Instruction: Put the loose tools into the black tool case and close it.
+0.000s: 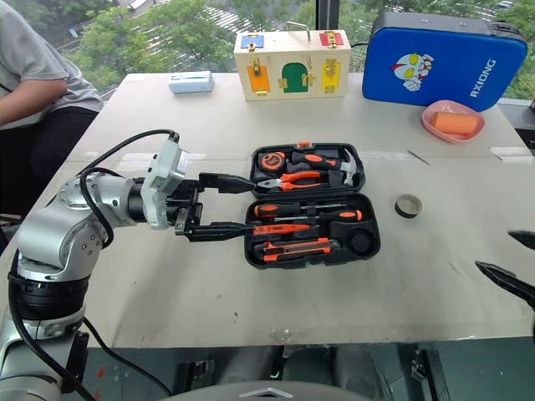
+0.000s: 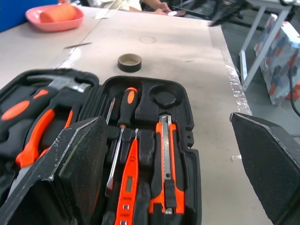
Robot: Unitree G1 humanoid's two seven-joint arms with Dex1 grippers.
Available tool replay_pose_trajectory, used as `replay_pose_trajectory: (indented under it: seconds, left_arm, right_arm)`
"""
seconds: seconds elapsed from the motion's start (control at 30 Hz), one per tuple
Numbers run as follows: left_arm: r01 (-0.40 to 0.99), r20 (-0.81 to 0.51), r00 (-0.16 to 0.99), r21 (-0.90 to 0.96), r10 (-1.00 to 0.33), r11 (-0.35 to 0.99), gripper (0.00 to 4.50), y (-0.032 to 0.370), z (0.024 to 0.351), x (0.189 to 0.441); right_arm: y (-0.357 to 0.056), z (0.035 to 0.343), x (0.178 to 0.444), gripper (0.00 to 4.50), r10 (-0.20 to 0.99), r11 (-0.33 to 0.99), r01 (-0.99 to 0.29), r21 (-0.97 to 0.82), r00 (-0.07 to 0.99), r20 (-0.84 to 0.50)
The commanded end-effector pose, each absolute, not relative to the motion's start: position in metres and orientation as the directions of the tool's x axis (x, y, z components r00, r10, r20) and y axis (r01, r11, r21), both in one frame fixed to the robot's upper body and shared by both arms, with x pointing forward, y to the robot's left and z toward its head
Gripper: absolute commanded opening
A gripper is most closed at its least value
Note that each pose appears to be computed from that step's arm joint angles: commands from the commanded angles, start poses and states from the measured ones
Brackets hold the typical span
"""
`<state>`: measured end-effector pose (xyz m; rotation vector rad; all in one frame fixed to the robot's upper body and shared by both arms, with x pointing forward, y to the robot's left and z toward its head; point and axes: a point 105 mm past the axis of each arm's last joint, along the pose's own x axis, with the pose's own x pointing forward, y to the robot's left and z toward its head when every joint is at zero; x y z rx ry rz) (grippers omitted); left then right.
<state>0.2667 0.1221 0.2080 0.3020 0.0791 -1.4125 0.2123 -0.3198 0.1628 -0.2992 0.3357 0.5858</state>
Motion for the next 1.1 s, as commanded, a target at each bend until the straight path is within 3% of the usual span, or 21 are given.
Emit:
replay_pose_trajectory:
  seconds: [0.03,0.1,0.2,0.33,0.9,1.0,1.03,1.1]
  left_arm:
    - [0.964,-0.242,0.154,0.248,-0.958,0.093,4.46,0.114,0.216,0.263]
    - [0.960,-0.251,0.156,0.266,-0.955,0.087,4.46,0.110,0.214,0.262]
    - [0.951,-0.260,0.193,0.288,-0.946,0.115,4.50,0.105,0.212,0.265]
    - [0.950,-0.263,0.213,0.281,-0.941,0.137,4.50,0.107,0.212,0.265]
    - [0.953,-0.254,0.199,0.277,-0.946,0.125,4.50,0.103,0.217,0.263]
    - [0.953,-0.255,0.198,0.278,-0.947,0.124,4.50,0.104,0.217,0.263]
    - [0.953,-0.255,0.197,0.278,-0.947,0.123,4.50,0.105,0.216,0.263]
    - [0.953,-0.256,0.195,0.277,-0.947,0.122,4.50,0.106,0.215,0.263]
  right_arm:
    - [-0.303,0.151,0.248,4.50,0.482,0.740,-0.623,-0.253,0.753,-0.448]
    - [-0.295,0.148,0.268,4.50,0.479,0.737,-0.623,-0.264,0.756,-0.447]
    - [-0.275,0.143,0.290,3.69,0.524,0.701,-0.668,-0.250,0.721,-0.454]
    - [-0.266,0.134,0.312,1.78,0.502,0.674,-0.677,-0.296,0.714,-0.488]
    - [-0.242,0.112,0.344,1.78,0.523,0.614,-0.721,-0.319,0.675,-0.520]
    - [-0.242,0.109,0.346,0.35,0.521,0.614,-0.724,-0.315,0.671,-0.528]
    - [-0.241,0.110,0.346,0.07,0.525,0.611,-0.727,-0.312,0.668,-0.528]
    - [-0.240,0.113,0.345,0.07,0.536,0.607,-0.732,-0.308,0.664,-0.521]
